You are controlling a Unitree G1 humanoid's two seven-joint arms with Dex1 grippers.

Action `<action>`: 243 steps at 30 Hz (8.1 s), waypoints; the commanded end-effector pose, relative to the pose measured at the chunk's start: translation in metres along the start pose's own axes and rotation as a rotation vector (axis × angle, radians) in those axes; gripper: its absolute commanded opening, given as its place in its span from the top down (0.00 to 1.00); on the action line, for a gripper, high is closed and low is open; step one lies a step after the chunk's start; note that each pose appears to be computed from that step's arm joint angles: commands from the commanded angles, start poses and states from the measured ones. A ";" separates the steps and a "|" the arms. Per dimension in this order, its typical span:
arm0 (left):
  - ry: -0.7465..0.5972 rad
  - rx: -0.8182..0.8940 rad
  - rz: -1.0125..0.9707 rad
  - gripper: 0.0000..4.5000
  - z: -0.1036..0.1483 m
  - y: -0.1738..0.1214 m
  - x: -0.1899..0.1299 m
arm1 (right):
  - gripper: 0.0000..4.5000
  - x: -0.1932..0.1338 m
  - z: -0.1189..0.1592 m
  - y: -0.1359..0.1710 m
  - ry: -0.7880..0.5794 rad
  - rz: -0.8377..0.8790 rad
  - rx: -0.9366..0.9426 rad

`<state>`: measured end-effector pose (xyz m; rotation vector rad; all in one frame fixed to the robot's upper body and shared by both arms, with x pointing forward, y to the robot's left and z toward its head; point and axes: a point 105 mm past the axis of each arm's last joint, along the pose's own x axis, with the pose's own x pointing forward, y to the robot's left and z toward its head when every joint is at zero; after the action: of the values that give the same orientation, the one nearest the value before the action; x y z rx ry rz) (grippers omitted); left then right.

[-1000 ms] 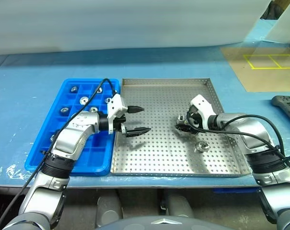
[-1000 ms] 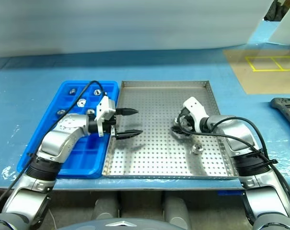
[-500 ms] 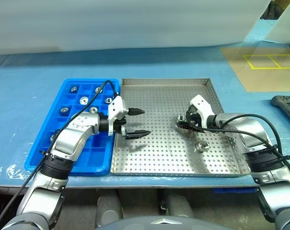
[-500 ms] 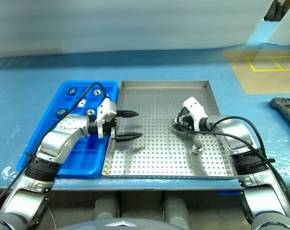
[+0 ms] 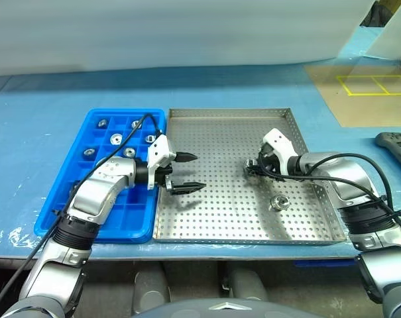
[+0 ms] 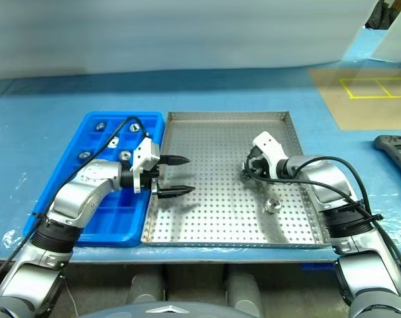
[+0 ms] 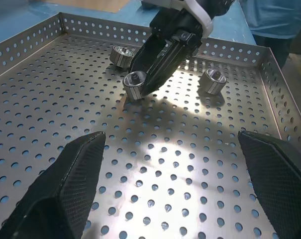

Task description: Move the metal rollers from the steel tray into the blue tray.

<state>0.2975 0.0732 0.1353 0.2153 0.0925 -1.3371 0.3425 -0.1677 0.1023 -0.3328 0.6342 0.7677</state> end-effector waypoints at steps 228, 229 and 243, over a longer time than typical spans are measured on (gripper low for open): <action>-0.090 0.124 0.146 0.00 0.020 0.011 -0.018 | 0.64 0.007 0.058 -0.004 -0.170 0.063 0.055; -0.087 0.125 0.157 0.00 0.020 0.012 -0.021 | 0.64 0.010 0.062 0.000 -0.180 0.075 0.043; -0.046 0.119 0.307 0.00 0.015 -0.002 -0.054 | 0.64 0.034 0.128 0.056 -0.376 0.320 -0.207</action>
<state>0.2865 0.1183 0.1463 0.2730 -0.0076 -1.0637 0.3732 -0.0598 0.1546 -0.2536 0.3350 1.1224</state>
